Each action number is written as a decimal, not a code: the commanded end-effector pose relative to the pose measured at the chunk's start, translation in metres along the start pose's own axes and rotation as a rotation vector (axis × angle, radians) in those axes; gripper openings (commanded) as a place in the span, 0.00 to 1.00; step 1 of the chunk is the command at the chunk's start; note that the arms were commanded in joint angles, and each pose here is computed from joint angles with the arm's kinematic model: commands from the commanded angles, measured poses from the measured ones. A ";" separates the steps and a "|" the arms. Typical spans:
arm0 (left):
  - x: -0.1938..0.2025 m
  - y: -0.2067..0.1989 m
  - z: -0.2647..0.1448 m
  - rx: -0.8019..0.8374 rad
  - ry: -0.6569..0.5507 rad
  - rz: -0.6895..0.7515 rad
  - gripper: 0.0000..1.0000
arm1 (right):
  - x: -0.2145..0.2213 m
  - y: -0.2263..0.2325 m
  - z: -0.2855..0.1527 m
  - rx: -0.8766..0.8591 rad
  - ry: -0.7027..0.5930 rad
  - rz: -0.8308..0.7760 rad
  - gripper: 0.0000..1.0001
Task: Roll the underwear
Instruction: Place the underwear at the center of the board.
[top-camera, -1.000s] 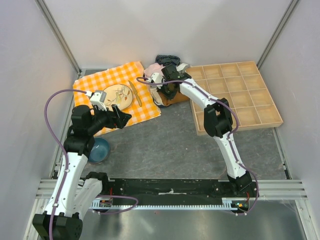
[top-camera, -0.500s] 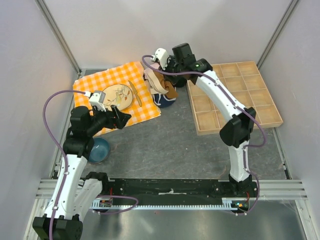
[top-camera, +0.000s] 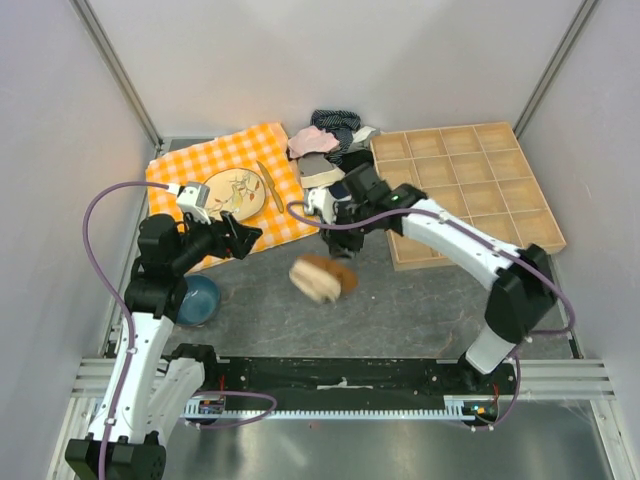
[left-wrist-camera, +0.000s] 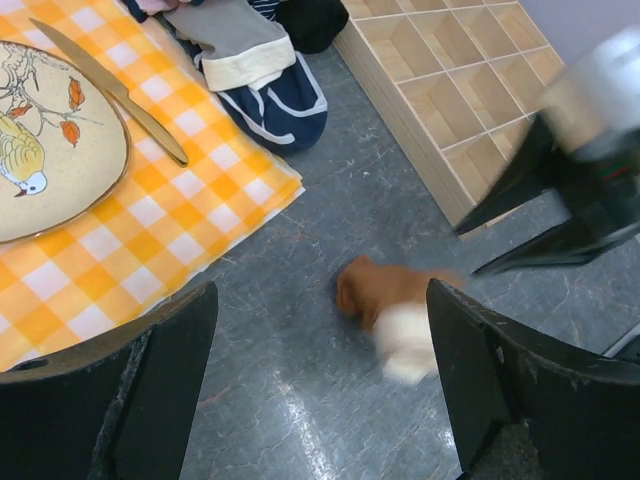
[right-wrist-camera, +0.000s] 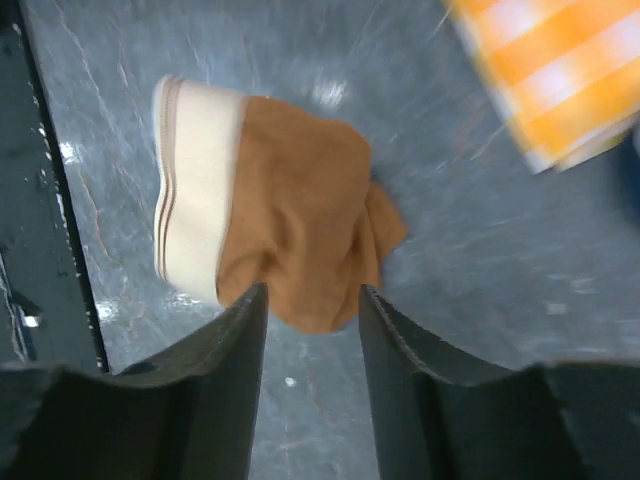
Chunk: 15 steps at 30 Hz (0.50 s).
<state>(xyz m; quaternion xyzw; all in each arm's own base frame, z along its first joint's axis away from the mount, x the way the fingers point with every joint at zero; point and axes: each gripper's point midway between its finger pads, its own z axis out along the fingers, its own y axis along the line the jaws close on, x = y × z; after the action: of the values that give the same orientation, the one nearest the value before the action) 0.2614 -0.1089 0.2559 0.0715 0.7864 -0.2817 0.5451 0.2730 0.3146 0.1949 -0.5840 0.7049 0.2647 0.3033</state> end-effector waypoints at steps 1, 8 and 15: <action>-0.010 -0.015 0.001 0.091 -0.030 0.048 0.91 | 0.046 -0.001 0.052 -0.054 0.091 0.102 0.60; 0.016 -0.044 0.001 0.276 0.055 -0.073 0.87 | 0.056 0.030 0.035 -0.218 0.049 0.021 0.73; 0.067 -0.093 -0.009 0.406 0.264 -0.209 0.70 | 0.085 0.051 0.003 -0.305 -0.090 -0.021 0.73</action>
<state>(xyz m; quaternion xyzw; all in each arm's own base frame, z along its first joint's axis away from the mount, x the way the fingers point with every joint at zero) 0.2264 -0.1615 0.2360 0.1160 0.7795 -0.4207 0.4494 0.2167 0.2790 0.1142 -0.6116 0.6865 0.3369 0.2031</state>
